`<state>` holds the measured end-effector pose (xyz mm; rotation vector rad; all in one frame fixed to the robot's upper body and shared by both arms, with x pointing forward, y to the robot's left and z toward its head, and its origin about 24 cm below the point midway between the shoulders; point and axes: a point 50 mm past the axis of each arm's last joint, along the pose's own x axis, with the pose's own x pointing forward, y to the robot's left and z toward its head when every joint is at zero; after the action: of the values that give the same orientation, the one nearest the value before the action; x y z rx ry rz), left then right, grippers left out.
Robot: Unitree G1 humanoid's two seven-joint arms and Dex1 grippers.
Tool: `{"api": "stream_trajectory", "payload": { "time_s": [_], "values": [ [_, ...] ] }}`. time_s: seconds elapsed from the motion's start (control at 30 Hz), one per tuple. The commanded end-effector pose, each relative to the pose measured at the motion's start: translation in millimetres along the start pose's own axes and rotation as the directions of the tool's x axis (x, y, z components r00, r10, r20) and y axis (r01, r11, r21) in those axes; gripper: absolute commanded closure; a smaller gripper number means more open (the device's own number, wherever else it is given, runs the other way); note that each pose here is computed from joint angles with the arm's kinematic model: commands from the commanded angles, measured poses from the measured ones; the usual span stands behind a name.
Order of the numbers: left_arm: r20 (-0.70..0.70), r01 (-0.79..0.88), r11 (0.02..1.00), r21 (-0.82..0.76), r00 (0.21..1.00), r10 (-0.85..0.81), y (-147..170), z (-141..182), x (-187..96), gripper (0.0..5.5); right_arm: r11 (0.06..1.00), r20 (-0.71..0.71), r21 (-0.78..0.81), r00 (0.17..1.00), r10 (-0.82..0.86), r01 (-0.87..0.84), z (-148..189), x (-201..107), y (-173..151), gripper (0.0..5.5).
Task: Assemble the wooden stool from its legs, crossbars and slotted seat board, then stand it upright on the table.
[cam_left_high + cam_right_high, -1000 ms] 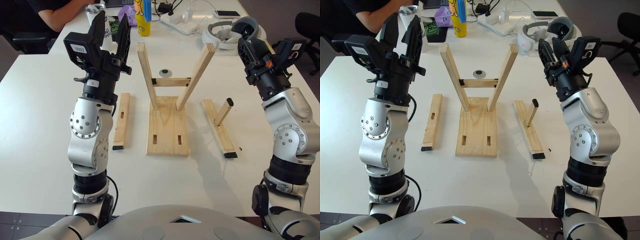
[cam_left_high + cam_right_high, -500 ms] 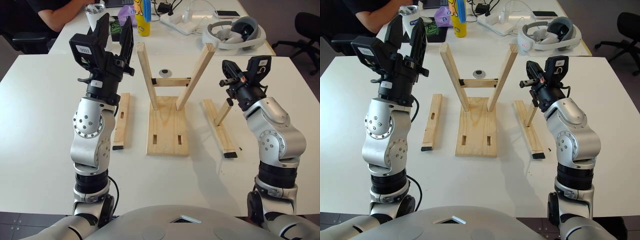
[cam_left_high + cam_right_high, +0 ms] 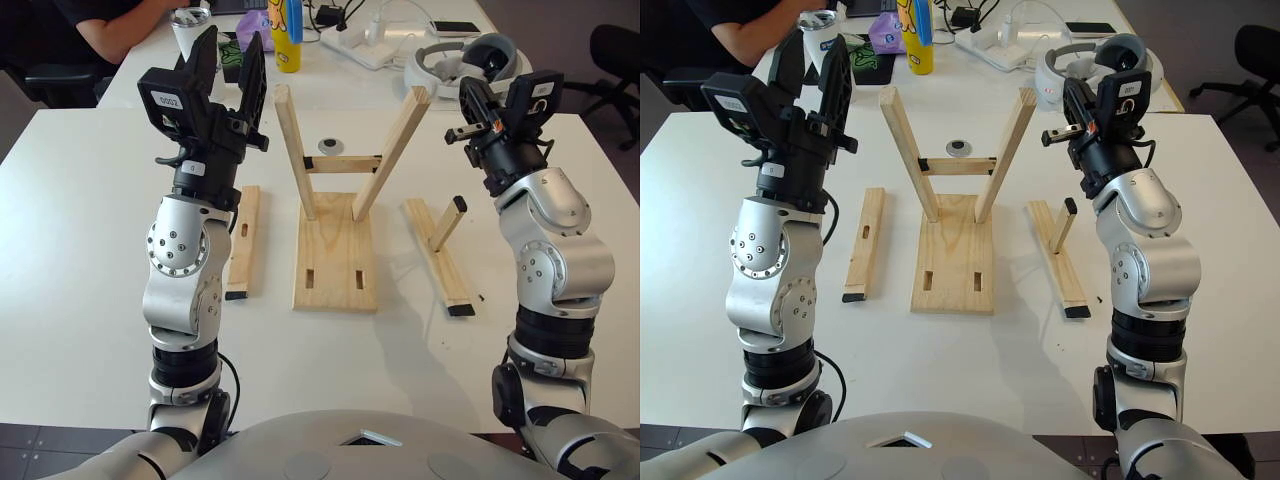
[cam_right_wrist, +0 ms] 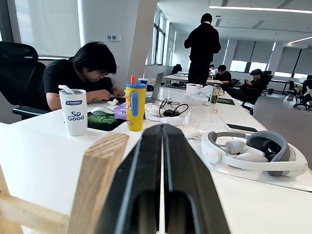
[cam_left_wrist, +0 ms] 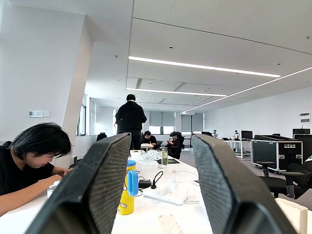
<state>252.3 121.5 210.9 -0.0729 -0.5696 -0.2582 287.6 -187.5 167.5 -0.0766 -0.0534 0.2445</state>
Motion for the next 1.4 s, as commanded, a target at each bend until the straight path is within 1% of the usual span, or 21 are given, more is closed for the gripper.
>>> {"api": "stream_trajectory", "payload": {
  "time_s": [0.03, 0.2, 0.3, 0.37, 0.47, 0.6, 0.63, 0.67, 0.7, 0.73, 0.77, 0.83, 0.87, 0.9, 0.97, 1.03, 1.1, 1.23, 1.33, 1.37, 1.4],
  "values": [
    [0.001, 0.009, 1.0, -0.006, 1.0, -0.009, -1.6, 1.0, 1.3, 3.2, 1.0, -0.175, -0.001, 0.984, -0.019, 0.019, -34.1, -14.6, -0.6, 5.49],
    [-0.001, 0.013, 1.0, -0.007, 1.0, -0.013, -0.8, 0.6, 1.9, 3.2, 0.999, -0.132, -0.001, 0.991, -0.033, 0.033, -23.7, -7.9, -1.1, 5.49],
    [0.0, 0.012, 1.0, -0.004, 1.0, -0.012, -0.1, 0.8, 2.4, 3.2, 0.999, -0.067, 0.002, 0.997, -0.048, 0.049, -11.6, -2.8, -1.6, 5.49],
    [0.002, 0.01, 1.0, -0.003, 1.0, -0.01, 0.2, 1.3, 2.1, 3.2, 0.998, 0.029, 0.011, 0.998, -0.06, 0.059, 3.9, -1.5, -2.7, 5.49],
    [-0.002, 0.003, 1.0, -0.002, 1.0, -0.003, 1.3, 0.9, 0.5, 3.2, 0.997, 0.265, 0.051, 0.961, -0.073, 0.062, 44.6, -3.6, -4.5, 5.49],
    [-0.006, -0.007, 1.0, -0.003, 1.0, 0.007, 1.3, 0.2, -1.0, 3.2, 0.998, 0.399, 0.006, 0.915, -0.062, 0.065, 72.4, -8.4, -4.4, 5.49],
    [-0.007, -0.008, 1.0, -0.002, 1.0, 0.008, 1.1, 0.2, -1.4, 3.2, 0.998, 0.406, -0.008, 0.913, -0.047, 0.055, 73.7, -9.4, -2.7, 5.49],
    [-0.007, -0.011, 1.0, -0.003, 1.0, 0.011, 1.1, 0.4, -2.0, 3.2, 0.999, 0.367, -0.025, 0.93, -0.024, 0.036, 65.3, -9.5, 0.0, 5.49],
    [-0.007, -0.012, 1.0, -0.003, 1.0, 0.012, 0.9, 0.7, -2.4, 3.2, 0.999, 0.29, -0.032, 0.956, -0.031, 0.042, 49.6, -9.9, 0.0, 5.49],
    [-0.006, -0.012, 1.0, -0.003, 1.0, 0.012, 0.6, 1.1, -2.4, 3.2, 0.998, 0.178, -0.049, 0.984, -0.03, 0.039, 27.3, -10.7, 0.2, 5.49],
    [-0.004, -0.009, 1.0, -0.006, 1.0, 0.009, 0.2, 2.0, -1.7, 3.2, 0.998, 0.032, -0.045, 0.998, -0.046, 0.048, -2.1, -15.3, -1.6, 5.49],
    [-0.001, 0.002, 1.0, -0.013, 1.0, -0.002, -0.2, 3.5, 0.1, 3.2, 0.998, -0.206, -0.033, 0.977, -0.056, 0.05, -47.2, -28.8, -2.0, 5.49],
    [0.0, 0.008, 1.0, -0.016, 1.0, -0.008, -0.5, 4.0, 1.0, 3.2, 0.998, -0.265, -0.019, 0.962, -0.068, 0.065, -59.0, -34.2, -2.4, 5.49],
    [-0.001, 0.016, 1.0, -0.017, 1.0, -0.016, -0.7, 3.9, 1.8, 3.2, 0.998, -0.285, -0.015, 0.956, -0.069, 0.068, -62.4, -35.4, -1.2, 5.49],
    [-0.003, 0.023, 1.0, -0.017, 1.0, -0.023, -0.5, 4.0, 2.3, 3.2, 0.997, -0.238, 0.008, 0.969, -0.074, 0.078, -54.9, -31.2, 0.4, 5.49],
    [-0.003, 0.03, 0.999, -0.021, 1.0, -0.03, -1.1, 3.6, 3.4, 3.2, 0.997, -0.116, 0.032, 0.991, -0.07, 0.074, -34.5, -21.2, 1.9, 5.49],
    [-0.002, 0.036, 0.999, -0.022, 0.999, -0.036, -2.0, 3.2, 4.5, 3.2, 0.997, -0.035, 0.031, 0.997, -0.073, 0.074, -20.9, -16.0, 1.4, 5.49],
    [-0.001, 0.043, 0.999, -0.022, 0.999, -0.043, -3.0, 2.8, 5.4, 3.2, 0.995, -0.011, 0.018, 0.995, -0.095, 0.096, -17.7, -14.7, -3.0, 5.49],
    [-0.005, 0.038, 0.999, -0.017, 0.999, -0.038, -1.1, 1.5, 3.9, 3.2, 0.984, 0.148, 0.014, 0.973, -0.18, 0.18, 11.4, -13.3, -19.3, 5.49],
    [-0.008, 0.035, 0.999, -0.016, 0.999, -0.035, -0.9, 0.9, 3.1, 3.2, 0.973, 0.181, -0.006, 0.957, -0.226, 0.23, 19.4, -13.8, -28.8, 5.49],
    [-0.009, 0.033, 0.999, -0.016, 0.999, -0.033, -0.9, 0.4, 2.6, 3.2, 0.954, 0.175, -0.044, 0.942, -0.285, 0.296, 20.9, -15.9, -42.7, 5.49]
  ]
}}
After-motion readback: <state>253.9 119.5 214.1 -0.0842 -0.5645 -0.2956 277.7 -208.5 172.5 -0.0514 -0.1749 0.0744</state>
